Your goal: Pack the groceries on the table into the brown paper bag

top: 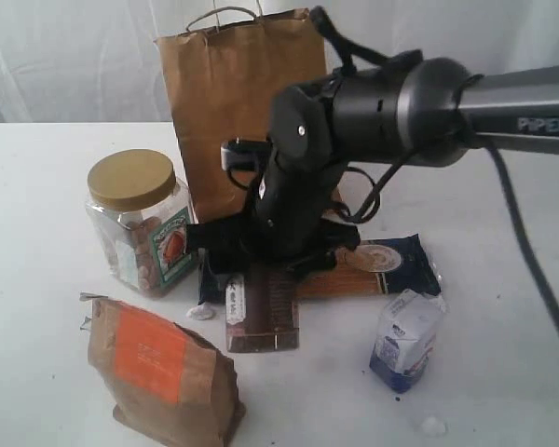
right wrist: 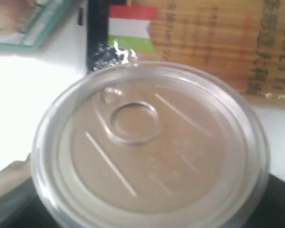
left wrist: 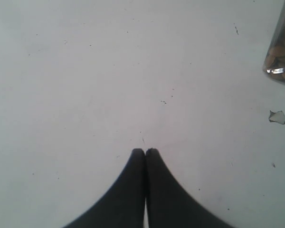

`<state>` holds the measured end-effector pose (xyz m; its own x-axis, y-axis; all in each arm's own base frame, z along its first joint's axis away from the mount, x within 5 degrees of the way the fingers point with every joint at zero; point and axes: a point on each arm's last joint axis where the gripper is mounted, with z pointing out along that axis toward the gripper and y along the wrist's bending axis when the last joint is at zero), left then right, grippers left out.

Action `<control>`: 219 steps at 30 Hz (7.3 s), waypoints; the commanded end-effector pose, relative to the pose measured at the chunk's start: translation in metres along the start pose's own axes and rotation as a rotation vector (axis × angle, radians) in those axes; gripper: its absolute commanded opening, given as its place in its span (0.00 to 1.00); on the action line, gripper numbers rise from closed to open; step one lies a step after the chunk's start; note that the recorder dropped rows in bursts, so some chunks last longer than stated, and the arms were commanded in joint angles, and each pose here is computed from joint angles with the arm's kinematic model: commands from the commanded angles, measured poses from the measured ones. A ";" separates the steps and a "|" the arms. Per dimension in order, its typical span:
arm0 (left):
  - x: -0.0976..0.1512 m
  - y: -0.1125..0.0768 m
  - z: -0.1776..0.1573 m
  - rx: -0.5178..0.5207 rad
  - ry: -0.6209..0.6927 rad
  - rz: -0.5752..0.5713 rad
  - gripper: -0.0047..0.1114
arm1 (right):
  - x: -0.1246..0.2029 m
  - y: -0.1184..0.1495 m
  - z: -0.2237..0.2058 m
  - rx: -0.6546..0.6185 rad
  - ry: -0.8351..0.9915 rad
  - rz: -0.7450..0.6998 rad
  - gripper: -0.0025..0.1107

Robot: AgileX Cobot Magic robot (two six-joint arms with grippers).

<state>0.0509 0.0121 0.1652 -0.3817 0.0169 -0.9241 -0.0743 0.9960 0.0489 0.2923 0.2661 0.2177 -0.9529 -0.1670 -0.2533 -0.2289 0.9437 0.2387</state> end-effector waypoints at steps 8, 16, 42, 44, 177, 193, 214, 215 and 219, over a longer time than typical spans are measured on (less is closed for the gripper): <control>0.001 0.000 0.000 0.003 -0.002 0.005 0.04 | 0.003 0.009 -0.083 -0.111 -0.191 -0.188 0.02; 0.001 0.000 0.000 0.003 -0.002 0.005 0.04 | 0.003 0.041 -0.147 -0.487 -0.444 -0.350 0.02; 0.001 0.000 0.000 0.003 -0.002 0.005 0.04 | -0.098 0.016 -0.143 -0.147 -1.728 -0.007 0.02; 0.001 0.000 0.000 0.003 -0.002 0.005 0.04 | -0.101 0.011 -0.138 -0.120 -1.751 0.005 0.02; 0.001 0.000 0.000 0.003 -0.002 0.005 0.04 | -0.063 -0.052 -0.147 0.018 -0.637 -0.683 0.84; 0.001 0.000 0.000 0.003 -0.002 0.005 0.04 | -0.094 -0.049 -0.188 0.047 -1.191 -0.483 0.84; 0.001 0.000 0.000 0.003 -0.002 0.005 0.04 | -0.081 -0.118 -0.223 0.143 -1.081 -0.322 0.02; 0.001 0.000 0.000 0.003 -0.002 0.005 0.04 | -0.079 -0.131 -0.225 0.146 -1.080 -0.260 0.02; 0.001 0.000 0.000 0.003 -0.002 0.005 0.04 | -0.066 -0.180 -0.223 0.163 -1.040 -0.016 0.02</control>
<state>0.0509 0.0121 0.1652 -0.3817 0.0169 -0.9241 -0.0743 0.9960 0.0489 0.3565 0.0717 0.4090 -0.2356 -0.0366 -0.9712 -0.2394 0.9707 0.0215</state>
